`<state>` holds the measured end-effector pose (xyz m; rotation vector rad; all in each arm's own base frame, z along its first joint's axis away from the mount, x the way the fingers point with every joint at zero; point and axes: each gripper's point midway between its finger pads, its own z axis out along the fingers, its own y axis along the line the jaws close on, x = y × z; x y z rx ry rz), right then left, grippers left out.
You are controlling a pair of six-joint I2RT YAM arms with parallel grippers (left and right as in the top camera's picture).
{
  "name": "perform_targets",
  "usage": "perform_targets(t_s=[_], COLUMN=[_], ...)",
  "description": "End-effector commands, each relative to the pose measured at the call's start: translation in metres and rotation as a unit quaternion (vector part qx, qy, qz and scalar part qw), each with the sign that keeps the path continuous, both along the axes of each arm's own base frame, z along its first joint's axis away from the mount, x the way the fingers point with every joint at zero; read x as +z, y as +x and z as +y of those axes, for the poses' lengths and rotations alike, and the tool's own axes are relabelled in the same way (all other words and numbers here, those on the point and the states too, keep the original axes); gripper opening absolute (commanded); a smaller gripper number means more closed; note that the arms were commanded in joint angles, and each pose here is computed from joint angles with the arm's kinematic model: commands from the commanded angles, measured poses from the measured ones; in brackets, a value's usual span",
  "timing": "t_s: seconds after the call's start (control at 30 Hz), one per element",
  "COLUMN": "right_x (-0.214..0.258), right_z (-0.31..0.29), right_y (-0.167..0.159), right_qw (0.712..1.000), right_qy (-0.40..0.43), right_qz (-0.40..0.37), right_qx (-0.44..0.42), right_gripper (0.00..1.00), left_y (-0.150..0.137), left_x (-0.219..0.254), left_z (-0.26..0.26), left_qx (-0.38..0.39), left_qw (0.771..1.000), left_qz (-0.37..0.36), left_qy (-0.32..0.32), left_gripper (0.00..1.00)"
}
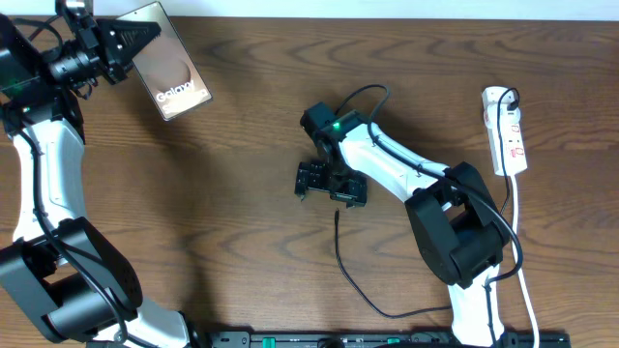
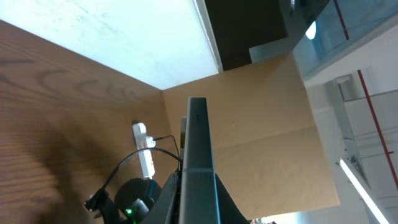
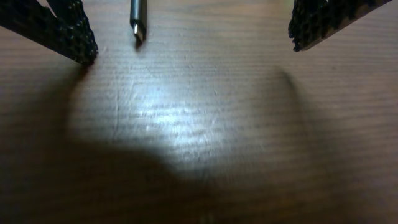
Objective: Plug charger to phone and switch on socket
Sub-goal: 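Lower the right gripper onto the black cable's USB-C plug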
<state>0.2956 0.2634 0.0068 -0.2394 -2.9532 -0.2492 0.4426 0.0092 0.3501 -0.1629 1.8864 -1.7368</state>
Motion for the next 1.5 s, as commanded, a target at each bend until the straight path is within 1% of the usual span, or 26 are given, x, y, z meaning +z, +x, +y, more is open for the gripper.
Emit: perform_targets(t_s=[0.0,0.2,0.37,0.43,0.53,0.73,0.9,0.93,1.03,1.1,1.23,1.33,1.47], right_x=[-0.001,0.0,0.0,0.0,0.0,0.0,-0.001,-0.001,-0.001,-0.001,-0.001,-0.001,-0.001], right_z=[0.002,-0.002,-0.002,-0.001,0.001,0.008,0.006,0.006,0.005,0.005,0.004,0.005,0.006], right_y=[-0.003,-0.009,-0.016,-0.018,-0.02,-0.028,-0.032,-0.032,-0.034,-0.034,-0.036,-0.037,-0.04], right_qw=[1.0,1.0,1.0,0.999,0.999,0.999,0.999,0.999,0.998,0.998,0.998,0.998,0.998], right_qy=[-0.002,-0.012,-0.02,-0.021,-0.023,-0.025,-0.046,-0.047,-0.05,-0.05,-0.053,-0.053,-0.056], right_qz=[0.003,0.014,0.024,0.025,0.027,0.026,0.021,0.022,0.024,0.025,0.027,0.027,0.03], right_qx=[-0.003,-0.004,-0.005,-0.006,-0.007,0.007,0.006,0.006,0.007,0.007,0.005,0.007,0.01], right_gripper=[0.99,0.99,0.96,0.94,0.87,0.86,0.85,0.84,0.75,0.72,0.61,0.55,0.54], left_y=[-0.009,-0.009,-0.009,-0.009,-0.009,-0.009,-0.009,-0.009,-0.009,-0.009,-0.009,-0.009,-0.009], left_x=[0.015,0.015,0.015,0.015,0.015,0.015,0.015,0.015,0.015,0.015,0.015,0.015,0.015], left_z=[-0.002,-0.002,-0.002,-0.002,-0.002,-0.002,-0.002,-0.002,-0.002,-0.002,-0.002,-0.002,-0.002], left_qx=[-0.01,-0.01,-0.01,-0.01,-0.01,-0.01,-0.01,-0.01,-0.01,-0.01,-0.01,-0.01,-0.01], left_qw=[1.0,1.0,1.0,1.0,1.0,1.0,1.0,1.0,1.0,1.0,0.999,0.999,0.999], left_qz=[-0.024,-0.024,-0.024,-0.024,-0.024,-0.024,-0.024,-0.024,-0.024,-0.024,-0.027,-0.027,-0.027], left_qy=[0.011,0.011,0.011,0.011,0.011,0.011,0.011,0.011,0.011,0.011,0.013,0.013,0.013], left_gripper=[0.07,0.07,0.07,0.07,0.07,0.07,0.07,0.07,0.07,0.07,0.07,0.07,0.07])
